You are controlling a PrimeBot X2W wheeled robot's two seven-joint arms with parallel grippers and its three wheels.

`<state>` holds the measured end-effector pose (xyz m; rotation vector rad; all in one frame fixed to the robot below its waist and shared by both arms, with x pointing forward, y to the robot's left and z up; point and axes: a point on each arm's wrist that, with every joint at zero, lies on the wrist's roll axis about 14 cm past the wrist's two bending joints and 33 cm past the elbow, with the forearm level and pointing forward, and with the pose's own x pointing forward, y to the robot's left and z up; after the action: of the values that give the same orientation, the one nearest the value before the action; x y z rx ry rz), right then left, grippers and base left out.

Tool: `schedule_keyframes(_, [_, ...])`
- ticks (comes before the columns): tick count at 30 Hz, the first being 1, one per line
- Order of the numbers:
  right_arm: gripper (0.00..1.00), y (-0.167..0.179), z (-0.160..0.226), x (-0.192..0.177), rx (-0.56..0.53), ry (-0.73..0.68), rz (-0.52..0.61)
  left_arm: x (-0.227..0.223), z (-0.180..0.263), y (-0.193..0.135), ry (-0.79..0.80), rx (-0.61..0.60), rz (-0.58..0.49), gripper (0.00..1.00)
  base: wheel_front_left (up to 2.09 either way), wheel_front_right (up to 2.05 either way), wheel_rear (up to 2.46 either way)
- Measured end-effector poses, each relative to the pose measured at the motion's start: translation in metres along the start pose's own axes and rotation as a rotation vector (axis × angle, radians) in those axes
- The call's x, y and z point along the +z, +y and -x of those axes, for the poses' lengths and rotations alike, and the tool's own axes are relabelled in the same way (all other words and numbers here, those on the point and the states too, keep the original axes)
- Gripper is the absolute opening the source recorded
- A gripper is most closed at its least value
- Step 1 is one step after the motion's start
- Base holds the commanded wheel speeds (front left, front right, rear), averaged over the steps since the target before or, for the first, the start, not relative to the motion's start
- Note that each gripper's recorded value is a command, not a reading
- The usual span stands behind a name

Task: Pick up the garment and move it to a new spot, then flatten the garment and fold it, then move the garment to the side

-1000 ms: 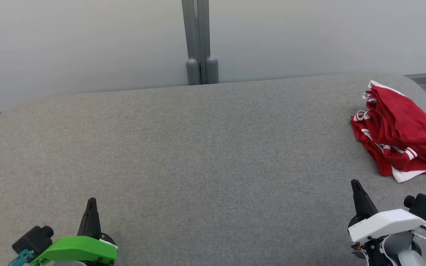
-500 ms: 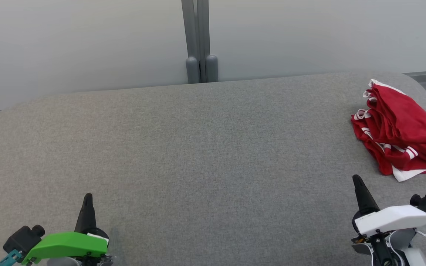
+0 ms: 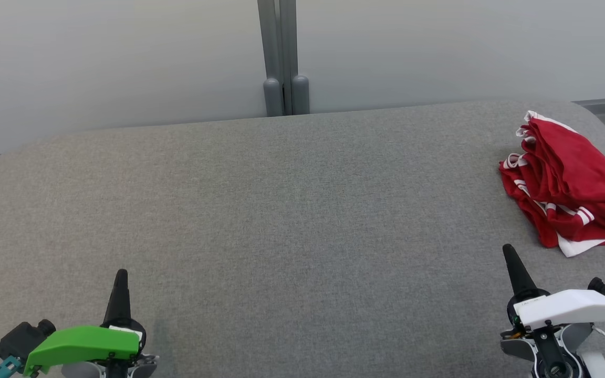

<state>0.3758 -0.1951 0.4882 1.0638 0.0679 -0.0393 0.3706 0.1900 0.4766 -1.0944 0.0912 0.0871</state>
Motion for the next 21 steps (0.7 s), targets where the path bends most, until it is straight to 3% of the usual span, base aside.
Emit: schedule_keyframes(21, [0.0,0.0051,-0.0046,0.0047,0.02,-0.008,-0.202,0.0072,-0.0054,-0.0076,0.001,-0.033,0.193,0.0,0.0,0.0,0.0])
